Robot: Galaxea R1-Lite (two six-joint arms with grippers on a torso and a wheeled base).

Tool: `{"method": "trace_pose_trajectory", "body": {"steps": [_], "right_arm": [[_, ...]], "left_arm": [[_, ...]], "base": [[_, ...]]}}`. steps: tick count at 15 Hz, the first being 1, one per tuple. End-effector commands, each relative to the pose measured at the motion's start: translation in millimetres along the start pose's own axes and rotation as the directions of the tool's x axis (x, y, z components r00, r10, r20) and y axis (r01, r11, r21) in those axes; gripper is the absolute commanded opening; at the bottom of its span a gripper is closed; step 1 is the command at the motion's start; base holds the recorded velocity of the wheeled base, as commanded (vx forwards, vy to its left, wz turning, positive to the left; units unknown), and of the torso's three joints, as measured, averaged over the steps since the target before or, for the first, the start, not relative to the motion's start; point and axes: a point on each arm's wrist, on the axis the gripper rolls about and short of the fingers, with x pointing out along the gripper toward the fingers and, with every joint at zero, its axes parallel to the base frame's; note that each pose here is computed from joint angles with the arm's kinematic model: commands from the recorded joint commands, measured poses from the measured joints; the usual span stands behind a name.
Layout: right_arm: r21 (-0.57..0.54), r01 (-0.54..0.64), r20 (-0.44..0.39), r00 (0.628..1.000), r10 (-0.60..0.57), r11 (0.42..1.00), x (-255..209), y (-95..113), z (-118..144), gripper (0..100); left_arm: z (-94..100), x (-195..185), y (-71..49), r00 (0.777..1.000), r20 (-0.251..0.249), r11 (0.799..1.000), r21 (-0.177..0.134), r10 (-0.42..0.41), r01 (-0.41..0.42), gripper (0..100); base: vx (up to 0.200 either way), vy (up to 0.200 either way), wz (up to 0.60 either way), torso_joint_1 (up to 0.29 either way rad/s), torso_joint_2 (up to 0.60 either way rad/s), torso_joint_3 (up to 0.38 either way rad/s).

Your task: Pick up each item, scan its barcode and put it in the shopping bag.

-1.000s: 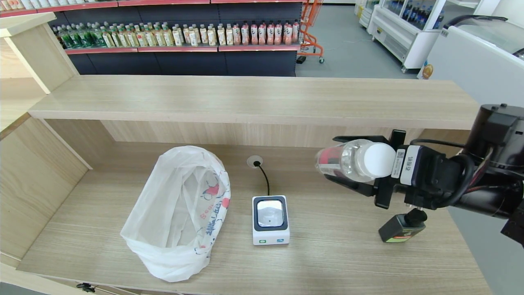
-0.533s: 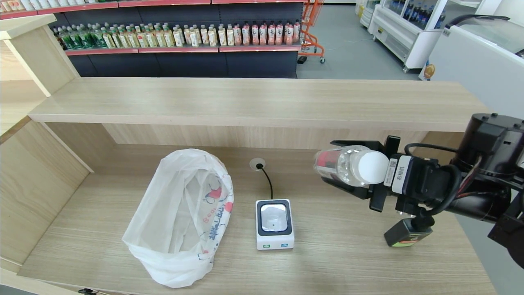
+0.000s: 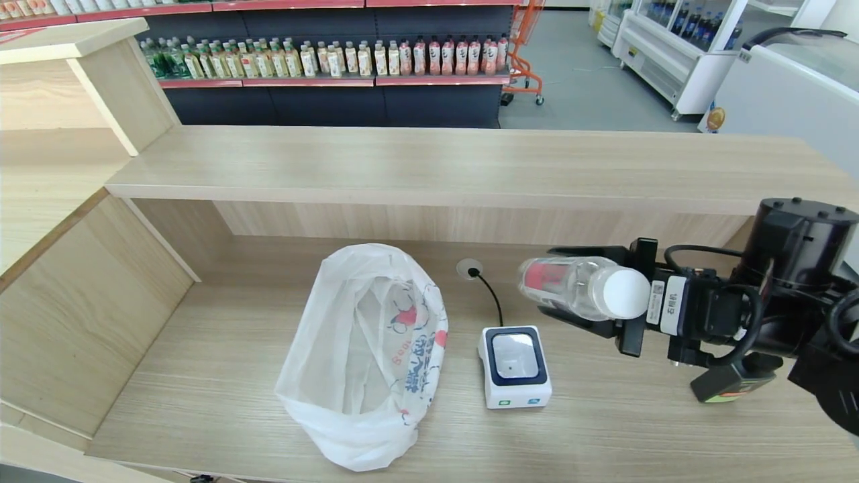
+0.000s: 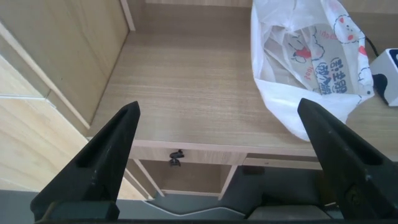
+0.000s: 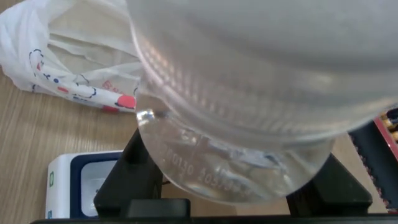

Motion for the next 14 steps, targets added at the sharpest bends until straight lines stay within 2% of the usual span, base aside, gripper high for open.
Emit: {"method": "trace_pose_trajectory", "body": {"steps": [1, 3, 5, 6, 8, 14], "right_arm": [[0.031, -0.016, -0.028, 0.999, 0.017, 0.999, -4, 1, -29, 0], [0.031, -0.035, 0.033, 0.999, 0.034, 0.999, -7, -5, -49, 0], [0.036, -0.042, 0.055, 0.998, 0.04, 0.998, -9, -8, -55, 0], [0.058, -0.075, 0.108, 0.992, 0.068, 0.996, -8, -6, -62, 0], [0.06, -0.103, 0.161, 0.983, 0.092, 0.993, -2, -6, -70, 0], [0.086, -0.138, 0.184, 0.976, 0.12, 0.987, 13, 9, -100, 0]], "left_arm": [[0.1, 0, 0.0, 1.0, -0.001, 1.0, 0.0, 0.0, 0.0, 100], [0.1, 0, 0.0, 1.0, -0.001, 1.0, -0.002, 0.0, 0.0, 100], [0.1, 0, 0.0, 1.0, -0.001, 1.0, -0.002, 0.0, 0.0, 100], [0.1, 0, 0.0, 1.0, -0.001, 1.0, -0.002, 0.0, 0.0, 100], [0.1, 0, 0.0, 1.0, -0.001, 1.0, -0.002, 0.0, 0.0, 100], [0.1, 0, 0.0, 1.0, -0.001, 1.0, -0.002, 0.0, 0.0, 100]], "base": [[0.0, 0.0, 0.0, 0.0, 0.0, 0.0], [0.0, 0.0, 0.0, 0.0, 0.0, 0.0], [0.0, 0.0, 0.0, 0.0, 0.0, 0.0], [0.0, 0.0, 0.0, 0.0, 0.0, 0.0], [0.0, 0.0, 0.0, 0.0, 0.0, 0.0], [0.0, 0.0, 0.0, 0.0, 0.0, 0.0]]}}
